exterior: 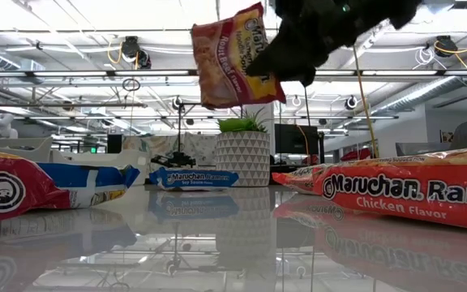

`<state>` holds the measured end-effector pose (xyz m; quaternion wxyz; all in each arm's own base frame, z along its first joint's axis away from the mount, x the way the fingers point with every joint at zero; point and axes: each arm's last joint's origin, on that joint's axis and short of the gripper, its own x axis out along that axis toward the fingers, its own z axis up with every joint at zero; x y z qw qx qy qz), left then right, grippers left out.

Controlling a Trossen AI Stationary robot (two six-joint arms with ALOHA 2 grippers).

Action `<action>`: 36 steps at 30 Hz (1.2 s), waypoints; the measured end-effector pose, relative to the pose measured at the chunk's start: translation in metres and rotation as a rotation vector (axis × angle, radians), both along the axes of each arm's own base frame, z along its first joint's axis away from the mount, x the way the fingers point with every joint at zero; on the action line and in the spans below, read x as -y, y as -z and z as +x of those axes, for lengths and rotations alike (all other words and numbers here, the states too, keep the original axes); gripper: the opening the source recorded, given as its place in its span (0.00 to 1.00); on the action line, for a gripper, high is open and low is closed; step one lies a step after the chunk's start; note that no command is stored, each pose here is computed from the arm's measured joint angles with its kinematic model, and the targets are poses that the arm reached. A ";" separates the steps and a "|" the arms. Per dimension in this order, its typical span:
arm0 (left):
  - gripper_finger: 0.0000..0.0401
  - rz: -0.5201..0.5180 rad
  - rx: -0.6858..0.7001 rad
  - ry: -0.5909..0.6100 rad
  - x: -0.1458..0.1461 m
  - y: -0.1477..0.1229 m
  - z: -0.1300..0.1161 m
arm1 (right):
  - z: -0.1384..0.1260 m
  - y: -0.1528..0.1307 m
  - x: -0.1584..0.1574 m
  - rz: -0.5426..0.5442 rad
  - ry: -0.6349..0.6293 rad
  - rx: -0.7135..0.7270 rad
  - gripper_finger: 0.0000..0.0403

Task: Sort Maruchan noodles
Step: Put the top red noodle pack into the white bin

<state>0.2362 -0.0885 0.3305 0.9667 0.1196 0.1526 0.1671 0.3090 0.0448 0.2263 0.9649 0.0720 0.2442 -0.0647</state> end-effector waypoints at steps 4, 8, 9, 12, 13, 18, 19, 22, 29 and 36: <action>0.64 -0.116 0.023 0.039 0.001 0.000 0.001 | 0.005 -0.010 -0.008 0.047 0.007 -0.018 0.28; 0.64 -0.258 -0.016 0.186 -0.001 0.003 0.004 | 0.005 -0.018 -0.013 0.072 0.007 -0.040 0.28; 0.64 -0.281 -0.029 0.216 -0.001 0.004 0.005 | 0.005 -0.018 -0.015 0.069 0.004 -0.051 0.28; 0.64 -0.290 -0.040 0.235 -0.002 0.005 0.005 | 0.003 -0.017 -0.017 0.069 0.002 -0.096 0.28; 0.64 -0.284 -0.039 0.231 -0.002 0.005 0.005 | 0.002 -0.017 -0.018 0.076 0.006 -0.115 0.28; 0.64 -0.250 -0.051 0.218 -0.001 0.008 0.008 | -0.002 -0.013 -0.020 0.092 0.019 -0.175 0.28; 0.64 -0.245 -0.062 0.216 -0.001 0.010 0.010 | -0.002 -0.013 -0.020 0.092 0.019 -0.175 0.28; 0.64 -0.221 -0.109 0.210 0.002 0.021 0.020 | -0.002 -0.013 -0.021 0.115 0.001 -0.179 0.28; 0.64 -0.197 -0.124 0.155 -0.010 0.036 0.041 | -0.003 -0.010 -0.021 0.104 0.001 -0.204 0.28; 0.64 -0.304 -0.105 0.250 -0.020 0.040 0.057 | -0.002 -0.011 -0.021 0.079 -0.018 -0.196 0.28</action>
